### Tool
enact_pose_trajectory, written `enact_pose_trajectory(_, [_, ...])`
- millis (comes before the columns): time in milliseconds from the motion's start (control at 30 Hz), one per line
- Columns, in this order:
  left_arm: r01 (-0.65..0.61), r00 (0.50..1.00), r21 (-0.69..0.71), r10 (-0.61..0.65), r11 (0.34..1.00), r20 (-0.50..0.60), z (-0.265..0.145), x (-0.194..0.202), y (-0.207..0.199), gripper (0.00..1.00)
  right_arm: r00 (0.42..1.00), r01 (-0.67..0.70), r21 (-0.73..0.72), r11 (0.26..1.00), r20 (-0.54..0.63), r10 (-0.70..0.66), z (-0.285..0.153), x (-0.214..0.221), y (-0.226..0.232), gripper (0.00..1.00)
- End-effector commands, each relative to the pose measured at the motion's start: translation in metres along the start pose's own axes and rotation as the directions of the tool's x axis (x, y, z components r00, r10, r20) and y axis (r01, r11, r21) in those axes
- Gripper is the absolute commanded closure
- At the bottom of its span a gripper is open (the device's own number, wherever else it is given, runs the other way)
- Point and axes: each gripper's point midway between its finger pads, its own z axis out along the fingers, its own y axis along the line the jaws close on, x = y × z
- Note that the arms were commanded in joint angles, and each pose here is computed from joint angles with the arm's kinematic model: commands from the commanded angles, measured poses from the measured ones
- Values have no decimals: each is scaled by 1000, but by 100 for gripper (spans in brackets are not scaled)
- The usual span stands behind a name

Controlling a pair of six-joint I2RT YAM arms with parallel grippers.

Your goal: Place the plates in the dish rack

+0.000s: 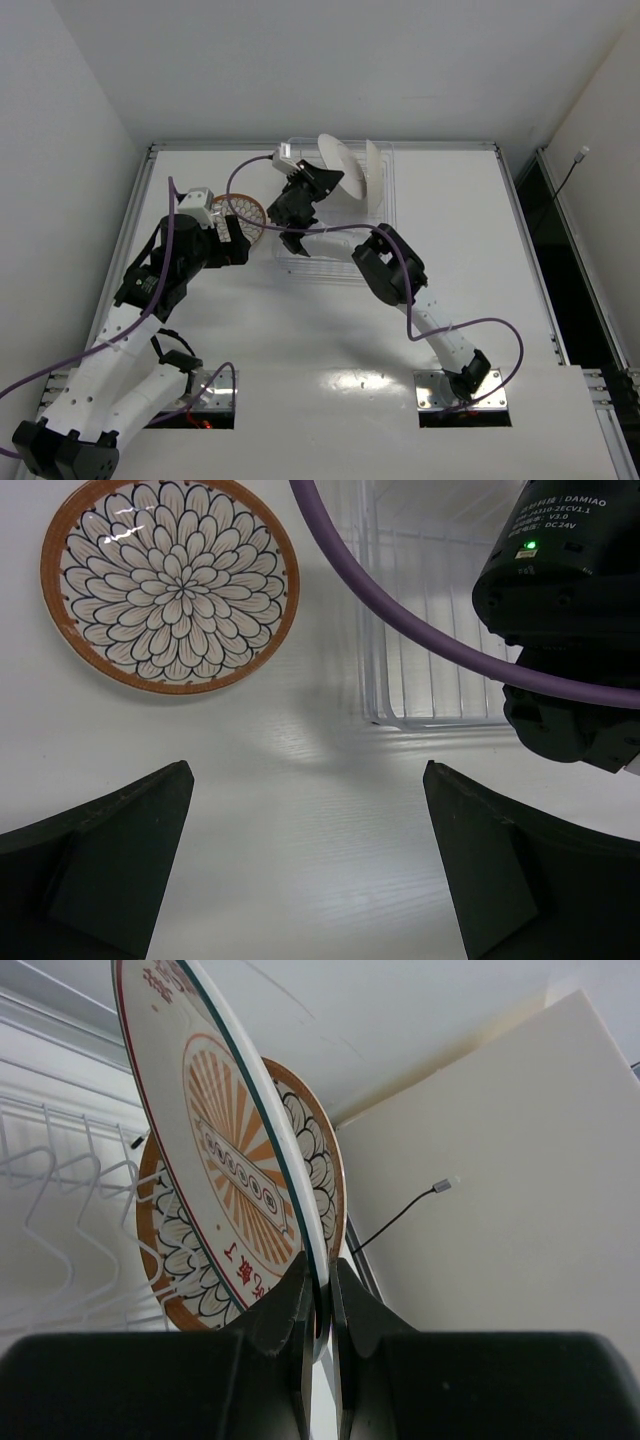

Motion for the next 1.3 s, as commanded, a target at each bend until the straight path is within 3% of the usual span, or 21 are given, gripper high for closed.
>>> enact_pose_trajectory(0, [-2,1000,9,2,1000,11,0,-3,-3,0,887,-371,25,928,-285,363,-23,40,-14,100])
enact_pose_trajectory(567, [-2,1000,-3,2,1000,6,3,-2,-1,0,844,-480,2,877,-270,463,-34,12,-26,100])
enact_pose_trajectory(1267, [-3,1000,-6,3,1000,-3,5,0,-1,0,876,-419,-10,908,-266,402,-41,49,12,100])
